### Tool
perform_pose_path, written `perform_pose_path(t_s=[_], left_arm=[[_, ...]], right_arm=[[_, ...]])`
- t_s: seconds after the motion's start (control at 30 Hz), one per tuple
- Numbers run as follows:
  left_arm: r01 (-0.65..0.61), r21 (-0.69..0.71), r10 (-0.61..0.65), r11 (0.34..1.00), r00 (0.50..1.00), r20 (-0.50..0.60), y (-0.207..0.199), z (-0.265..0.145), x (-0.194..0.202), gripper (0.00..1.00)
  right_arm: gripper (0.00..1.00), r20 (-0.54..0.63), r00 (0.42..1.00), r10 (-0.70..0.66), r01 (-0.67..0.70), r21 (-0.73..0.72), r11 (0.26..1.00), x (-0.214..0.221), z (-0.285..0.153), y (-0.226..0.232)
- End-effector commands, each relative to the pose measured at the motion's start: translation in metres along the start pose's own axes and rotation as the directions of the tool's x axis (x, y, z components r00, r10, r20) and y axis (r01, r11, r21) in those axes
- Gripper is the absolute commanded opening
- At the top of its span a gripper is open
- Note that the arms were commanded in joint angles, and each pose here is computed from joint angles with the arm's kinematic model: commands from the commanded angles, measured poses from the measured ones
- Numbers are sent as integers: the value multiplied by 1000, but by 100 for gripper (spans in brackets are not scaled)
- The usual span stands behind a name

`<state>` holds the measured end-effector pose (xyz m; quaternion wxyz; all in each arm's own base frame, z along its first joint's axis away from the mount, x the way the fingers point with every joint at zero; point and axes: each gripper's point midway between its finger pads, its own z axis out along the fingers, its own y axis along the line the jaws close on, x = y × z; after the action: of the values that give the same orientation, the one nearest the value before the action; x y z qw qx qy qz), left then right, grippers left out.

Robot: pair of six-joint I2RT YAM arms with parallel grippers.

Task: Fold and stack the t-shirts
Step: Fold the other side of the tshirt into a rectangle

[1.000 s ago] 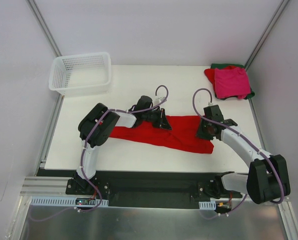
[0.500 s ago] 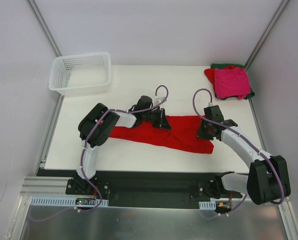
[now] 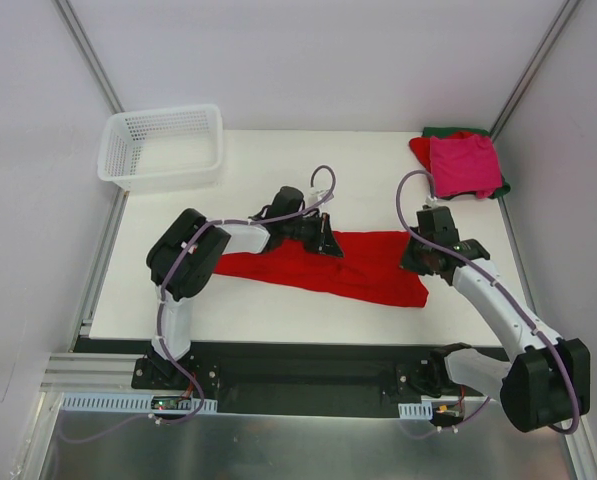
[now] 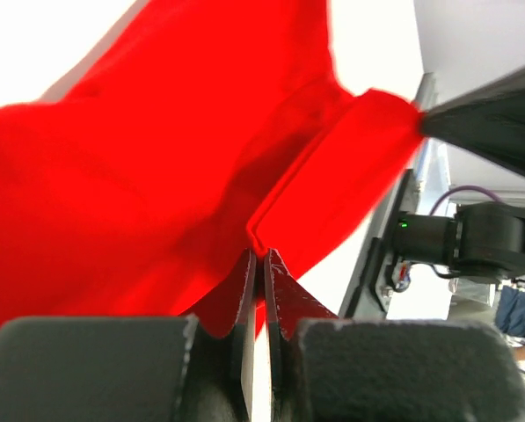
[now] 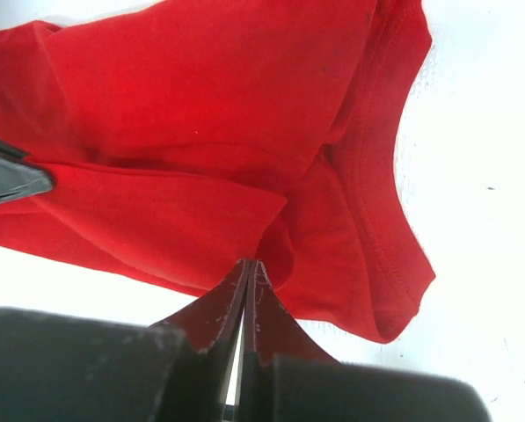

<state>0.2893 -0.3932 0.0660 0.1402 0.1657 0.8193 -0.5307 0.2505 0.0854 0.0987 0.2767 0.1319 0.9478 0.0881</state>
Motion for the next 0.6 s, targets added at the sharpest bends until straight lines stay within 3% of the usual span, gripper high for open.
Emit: perform_pose_path(t_s=[0.0,0.57], left_arm=[[-108,60,105,992,993,44,-45,-17,-17,0],[-131,47,129,990,991,42,-53,-21,-25,0]], right_arm=[[1,44,999,-7,7,4,1000,-15,-13,1],[1,55,998,-27,26,10,1000,-27,-5,5]])
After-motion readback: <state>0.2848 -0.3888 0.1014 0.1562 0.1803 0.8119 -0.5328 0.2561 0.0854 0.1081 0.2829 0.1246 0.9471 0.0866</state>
